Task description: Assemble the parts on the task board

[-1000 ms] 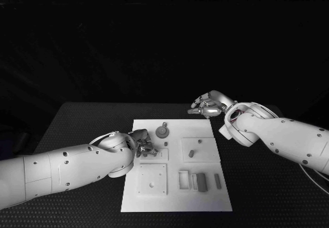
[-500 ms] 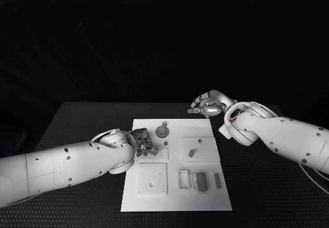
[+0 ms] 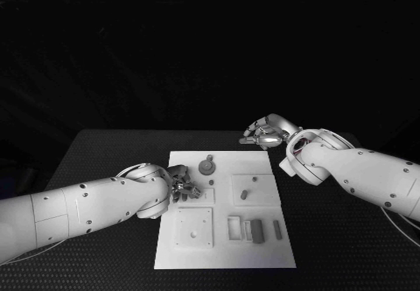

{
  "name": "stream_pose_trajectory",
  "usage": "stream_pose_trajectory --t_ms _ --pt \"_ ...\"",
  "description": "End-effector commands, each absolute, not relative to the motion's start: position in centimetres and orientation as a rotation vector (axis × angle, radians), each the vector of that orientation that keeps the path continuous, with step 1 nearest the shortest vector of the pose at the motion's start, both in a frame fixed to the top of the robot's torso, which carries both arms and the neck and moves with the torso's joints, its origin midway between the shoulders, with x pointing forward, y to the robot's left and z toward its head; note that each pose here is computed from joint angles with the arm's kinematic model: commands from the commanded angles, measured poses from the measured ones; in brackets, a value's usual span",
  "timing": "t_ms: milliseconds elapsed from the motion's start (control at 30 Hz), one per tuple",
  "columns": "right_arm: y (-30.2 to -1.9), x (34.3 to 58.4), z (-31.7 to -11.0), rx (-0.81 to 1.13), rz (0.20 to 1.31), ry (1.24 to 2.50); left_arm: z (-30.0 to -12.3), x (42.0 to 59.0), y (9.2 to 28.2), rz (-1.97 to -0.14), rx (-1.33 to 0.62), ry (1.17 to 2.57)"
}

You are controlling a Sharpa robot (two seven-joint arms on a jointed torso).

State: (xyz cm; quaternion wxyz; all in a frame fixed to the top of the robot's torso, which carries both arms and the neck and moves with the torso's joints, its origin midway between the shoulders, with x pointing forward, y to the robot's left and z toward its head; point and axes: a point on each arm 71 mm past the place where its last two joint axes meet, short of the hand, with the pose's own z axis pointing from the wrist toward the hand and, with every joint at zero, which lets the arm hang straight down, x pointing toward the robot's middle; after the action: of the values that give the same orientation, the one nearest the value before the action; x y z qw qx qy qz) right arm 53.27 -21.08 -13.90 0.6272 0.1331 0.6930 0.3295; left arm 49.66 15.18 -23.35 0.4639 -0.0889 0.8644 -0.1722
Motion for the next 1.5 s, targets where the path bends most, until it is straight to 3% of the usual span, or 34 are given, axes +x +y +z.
stream_pose_trajectory --t_ms 33,400,700,1500 --pt "-20.9 53.3 -13.9 0.294 0.765 1.595 -24.8 49.1 15.5 -0.395 -0.257 2.220" --pt "-21.0 53.3 -14.0 0.295 0.764 1.597 -24.1 49.8 15.9 -0.416 -0.311 2.221" --pt "-20.9 53.4 -14.1 0.295 0.764 1.599 -23.7 50.4 16.1 -0.379 -0.263 2.314" --pt "-20.8 53.5 -14.3 0.296 0.763 1.606 -21.8 51.4 15.3 -0.332 -0.190 2.291"
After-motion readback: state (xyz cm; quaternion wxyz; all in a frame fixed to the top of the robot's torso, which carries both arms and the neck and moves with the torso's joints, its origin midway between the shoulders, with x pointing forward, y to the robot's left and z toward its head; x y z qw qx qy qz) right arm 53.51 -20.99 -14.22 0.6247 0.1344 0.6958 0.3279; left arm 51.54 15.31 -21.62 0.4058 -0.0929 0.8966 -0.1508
